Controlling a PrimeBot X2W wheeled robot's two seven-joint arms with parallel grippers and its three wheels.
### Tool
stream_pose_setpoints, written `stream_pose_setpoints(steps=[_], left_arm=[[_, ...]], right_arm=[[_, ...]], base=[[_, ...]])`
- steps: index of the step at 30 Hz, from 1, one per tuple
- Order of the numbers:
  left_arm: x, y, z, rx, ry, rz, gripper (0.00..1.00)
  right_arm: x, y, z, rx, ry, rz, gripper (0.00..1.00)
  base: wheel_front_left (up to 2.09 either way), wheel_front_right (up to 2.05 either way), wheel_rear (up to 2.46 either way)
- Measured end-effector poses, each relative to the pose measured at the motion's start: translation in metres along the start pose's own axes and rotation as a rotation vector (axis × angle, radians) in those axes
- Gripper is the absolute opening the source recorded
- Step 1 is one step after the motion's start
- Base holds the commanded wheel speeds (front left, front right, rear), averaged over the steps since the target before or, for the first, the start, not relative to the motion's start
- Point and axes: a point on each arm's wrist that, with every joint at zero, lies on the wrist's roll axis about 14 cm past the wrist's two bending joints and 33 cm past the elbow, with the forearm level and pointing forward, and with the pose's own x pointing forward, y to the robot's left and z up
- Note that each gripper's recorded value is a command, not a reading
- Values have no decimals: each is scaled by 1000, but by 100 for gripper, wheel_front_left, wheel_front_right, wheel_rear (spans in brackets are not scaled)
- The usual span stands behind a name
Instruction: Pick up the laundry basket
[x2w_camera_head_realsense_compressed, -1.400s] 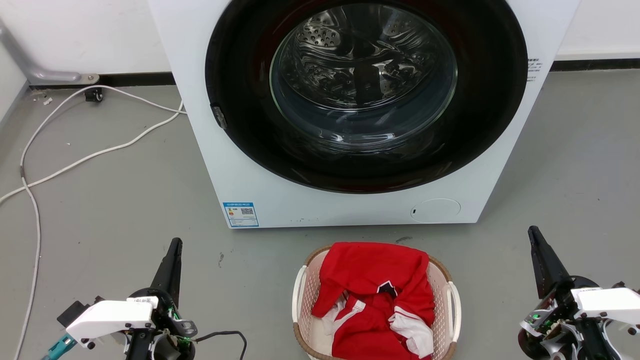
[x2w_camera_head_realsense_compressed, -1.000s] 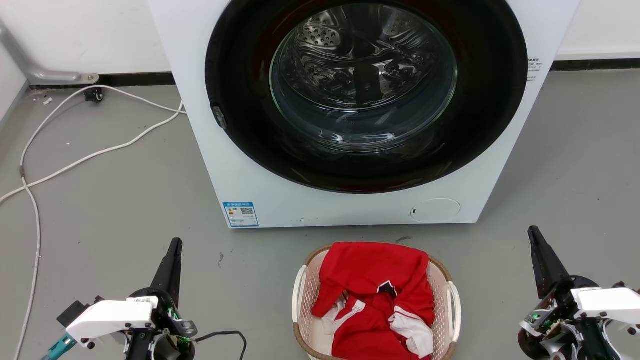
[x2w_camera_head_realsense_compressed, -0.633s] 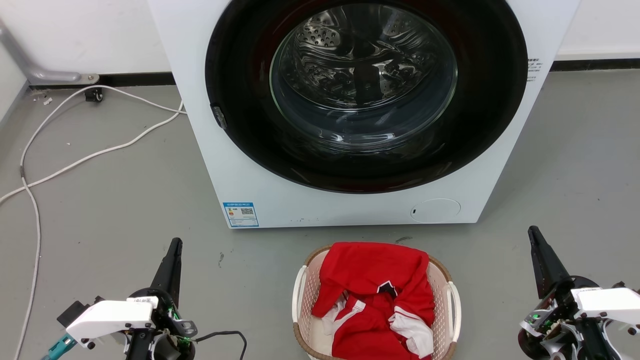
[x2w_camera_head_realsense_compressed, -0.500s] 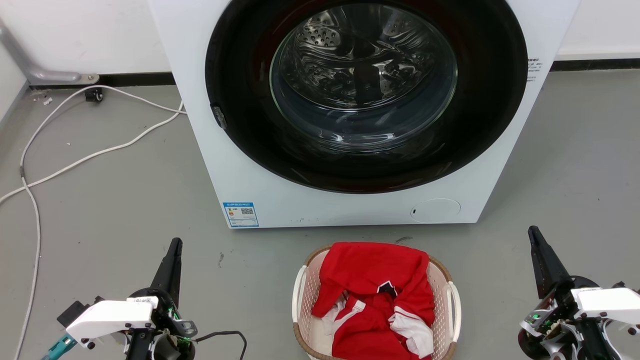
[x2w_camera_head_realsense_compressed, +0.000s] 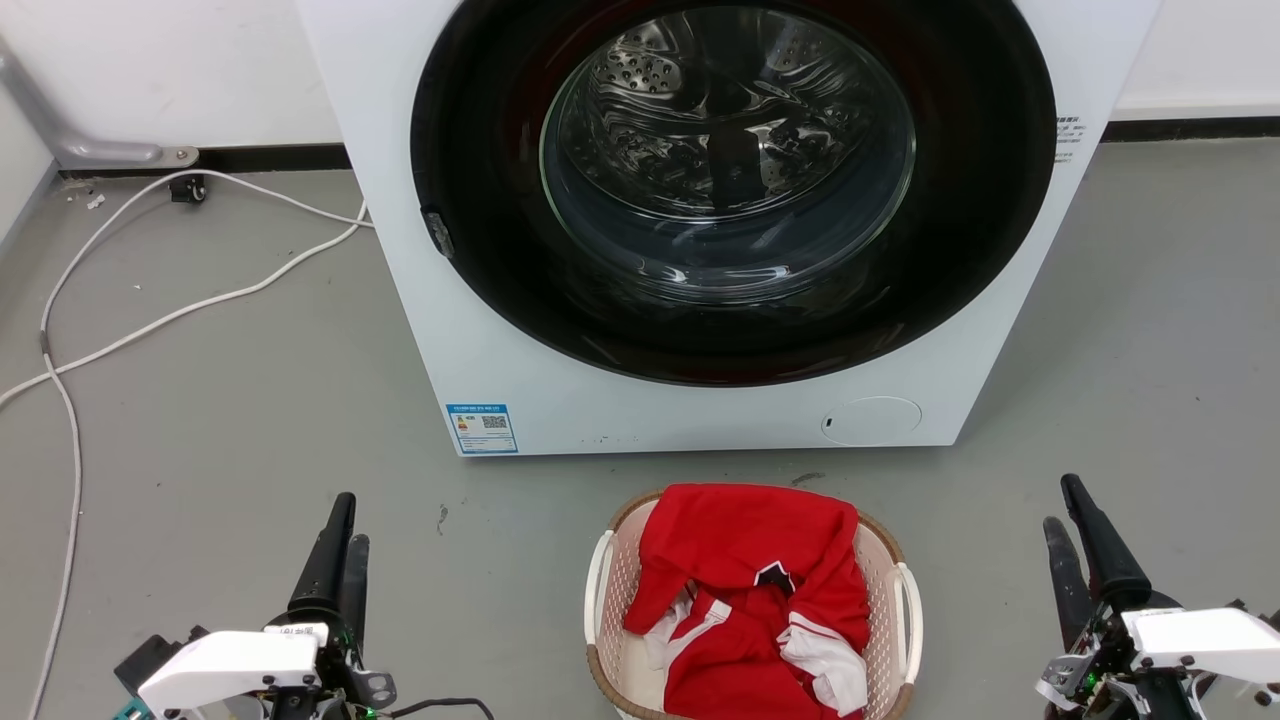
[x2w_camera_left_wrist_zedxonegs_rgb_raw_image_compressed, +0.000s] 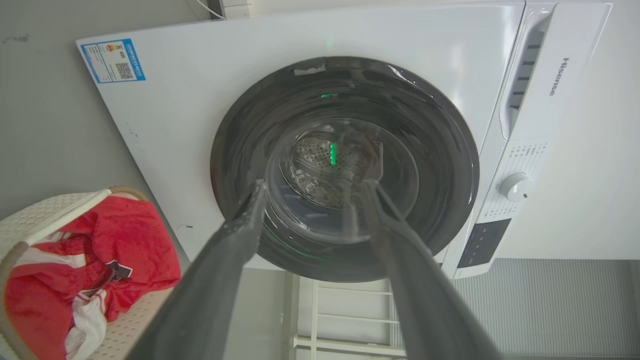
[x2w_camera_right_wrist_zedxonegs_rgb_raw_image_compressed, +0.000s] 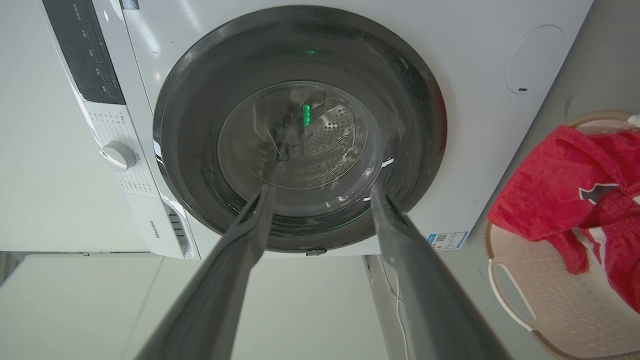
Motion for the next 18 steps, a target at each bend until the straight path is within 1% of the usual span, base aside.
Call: stream_pose_setpoints(steps=[7,18], left_arm=[[1,-9,6,116,-30,-24,100],[2,-26,5,368,-51,-52,100]], right_arm=[[3,15,-3,-166,-1,42,100],[5,36,-11,-445,-4,107,100]], base=[[0,0,0],[0,0,0]])
